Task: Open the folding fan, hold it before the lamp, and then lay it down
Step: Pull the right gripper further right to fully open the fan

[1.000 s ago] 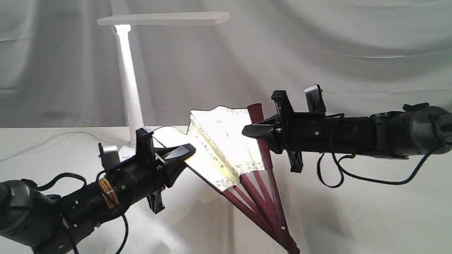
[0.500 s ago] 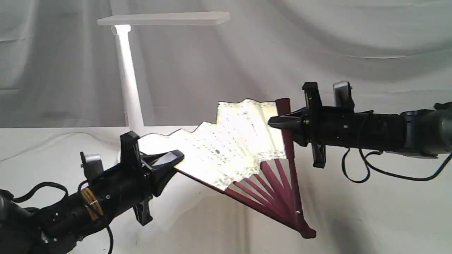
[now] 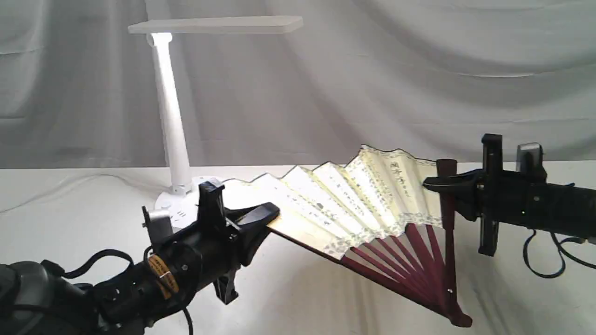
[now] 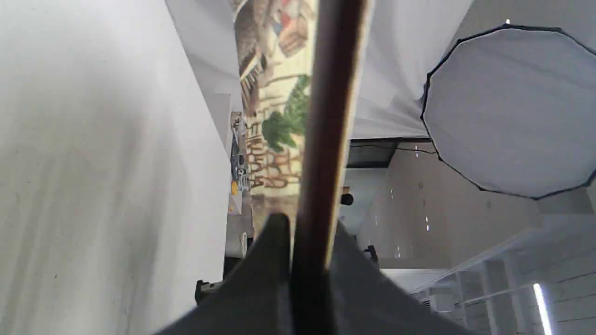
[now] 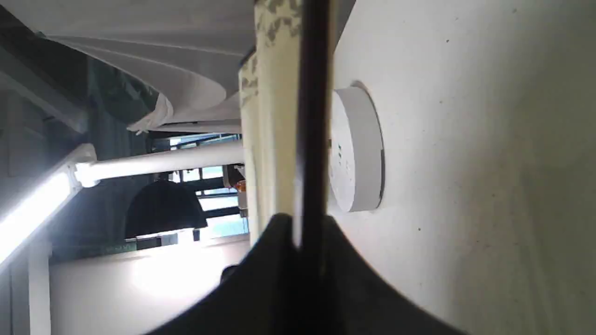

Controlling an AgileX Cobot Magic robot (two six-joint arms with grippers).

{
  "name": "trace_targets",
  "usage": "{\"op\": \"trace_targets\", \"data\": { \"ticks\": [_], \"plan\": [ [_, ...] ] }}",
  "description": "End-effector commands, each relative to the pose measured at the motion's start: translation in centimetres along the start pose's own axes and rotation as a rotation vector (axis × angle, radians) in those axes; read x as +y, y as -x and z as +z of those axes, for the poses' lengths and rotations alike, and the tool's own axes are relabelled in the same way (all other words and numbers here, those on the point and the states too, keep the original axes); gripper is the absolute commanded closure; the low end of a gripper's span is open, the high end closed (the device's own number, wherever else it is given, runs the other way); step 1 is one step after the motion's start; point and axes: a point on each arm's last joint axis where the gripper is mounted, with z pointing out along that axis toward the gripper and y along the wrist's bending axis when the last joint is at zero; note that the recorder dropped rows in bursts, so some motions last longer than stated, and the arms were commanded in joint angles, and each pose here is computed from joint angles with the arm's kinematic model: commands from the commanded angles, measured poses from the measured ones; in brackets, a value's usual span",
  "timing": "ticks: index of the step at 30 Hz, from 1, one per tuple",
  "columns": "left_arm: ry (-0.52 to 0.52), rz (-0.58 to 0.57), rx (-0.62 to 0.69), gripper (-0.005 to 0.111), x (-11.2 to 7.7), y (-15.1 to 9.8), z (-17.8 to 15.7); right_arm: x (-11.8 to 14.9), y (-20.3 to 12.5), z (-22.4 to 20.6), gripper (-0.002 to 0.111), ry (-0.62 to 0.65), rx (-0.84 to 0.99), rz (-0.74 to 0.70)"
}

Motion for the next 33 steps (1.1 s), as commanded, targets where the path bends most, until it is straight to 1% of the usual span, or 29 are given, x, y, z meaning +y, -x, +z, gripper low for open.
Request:
{"op": "trace_targets", "data": {
  "ticks": [1, 5, 9, 25, 33],
  "plan": [
    [-0.067, -0.016, -0.032, 0.107, -0.9, 0.4, 0.9, -0.8, 0.4, -2.2, 0.108, -0.002, -0.031, -0.037],
    [-0.082, -0.006, -0.003, 0.107, -1.1, -0.1, 1.6, -1.7, 0.6, -4.4, 0.108, -0.012, -0.083, -0.015],
    [-0.085, -0.015, -0.020, 0.107, -1.1, -0.2, 1.7, -2.1, 1.2, -6.5, 0.108, -0.013, -0.135, -0.006],
    [-0.099, 0.000, -0.110, 0.107, -1.2, 0.6, 1.6, -3.0, 3.4, -13.3, 0.108, -0.016, -0.299, 0.017],
    [-0.104, 0.046, -0.182, 0.107, -1.3, 1.2, 1.6, -3.4, 3.6, -14.9, 0.108, -0.035, -0.316, 0.021]
  ]
}}
